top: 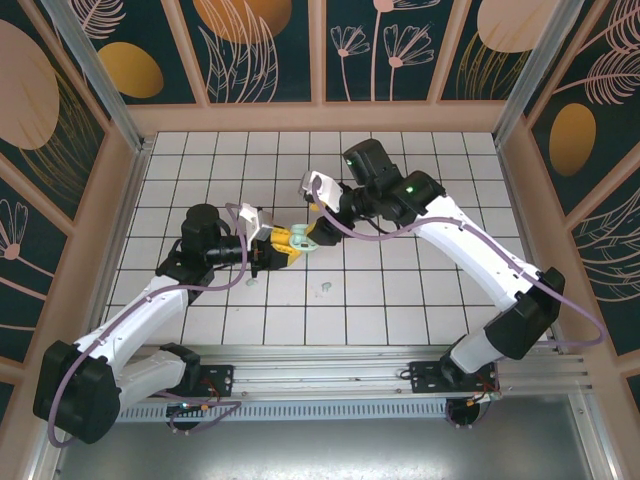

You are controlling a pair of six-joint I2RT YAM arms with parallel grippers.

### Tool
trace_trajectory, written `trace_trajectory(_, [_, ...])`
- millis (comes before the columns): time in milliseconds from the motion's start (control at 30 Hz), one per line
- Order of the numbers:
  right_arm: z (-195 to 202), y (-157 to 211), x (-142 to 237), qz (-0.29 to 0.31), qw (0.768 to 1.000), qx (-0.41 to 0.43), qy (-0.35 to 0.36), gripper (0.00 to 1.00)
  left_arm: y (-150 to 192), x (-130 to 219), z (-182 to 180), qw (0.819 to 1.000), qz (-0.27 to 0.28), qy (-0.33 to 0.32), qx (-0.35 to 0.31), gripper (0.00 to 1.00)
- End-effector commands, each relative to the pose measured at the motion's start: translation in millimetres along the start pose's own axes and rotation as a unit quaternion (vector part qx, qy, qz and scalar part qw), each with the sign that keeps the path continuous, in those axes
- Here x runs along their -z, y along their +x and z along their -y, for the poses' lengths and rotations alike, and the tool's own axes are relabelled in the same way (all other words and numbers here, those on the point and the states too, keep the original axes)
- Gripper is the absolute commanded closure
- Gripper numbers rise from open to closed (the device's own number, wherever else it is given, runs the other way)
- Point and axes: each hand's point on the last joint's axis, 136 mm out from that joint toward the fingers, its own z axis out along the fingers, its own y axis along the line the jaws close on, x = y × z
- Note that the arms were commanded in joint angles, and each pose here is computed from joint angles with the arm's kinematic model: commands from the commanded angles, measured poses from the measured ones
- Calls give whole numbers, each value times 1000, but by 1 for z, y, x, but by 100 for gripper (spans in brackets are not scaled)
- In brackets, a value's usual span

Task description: Insert the wireless bluetooth earbuds into the charging case

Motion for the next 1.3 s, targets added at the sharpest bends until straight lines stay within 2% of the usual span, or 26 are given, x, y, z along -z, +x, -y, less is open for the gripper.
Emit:
trace_trajectory(0, [15, -5, 1, 2, 1000, -18, 24, 38, -8, 0, 5, 1000, 8, 13, -23, 80])
trace_trajectory(200, [17, -4, 7, 24, 998, -48, 10, 38, -6, 1, -6, 999, 16, -23, -20, 78])
trace_trajectory(433, [-2, -21, 29, 97, 994, -51, -11, 39, -5, 4, -27, 996, 21, -86, -9, 78])
trace_trajectory(600, [0, -23, 44, 143, 985, -90, 29, 39, 0, 8, -45, 990, 17, -140, 4, 78])
trace_trajectory(733, [11, -4, 46, 150, 973, -159, 73, 37, 3, 13, -53, 985, 21, -173, 11, 78])
trace_trajectory(900, [27, 31, 43, 132, 949, -265, 109, 38, 6, 22, -61, 976, 24, -214, 17, 78])
trace_trajectory(1033, [39, 63, 38, 125, 915, -356, 144, 42, 9, 32, -68, 966, 27, -254, 29, 78])
trace_trajectory(1200, [49, 96, 26, 162, 863, -451, 161, 44, 18, 48, -79, 948, 23, -312, 49, 78])
trace_trajectory(1267, [44, 103, 12, 170, 862, -458, 139, 47, 22, 54, -84, 940, 16, -337, 57, 77])
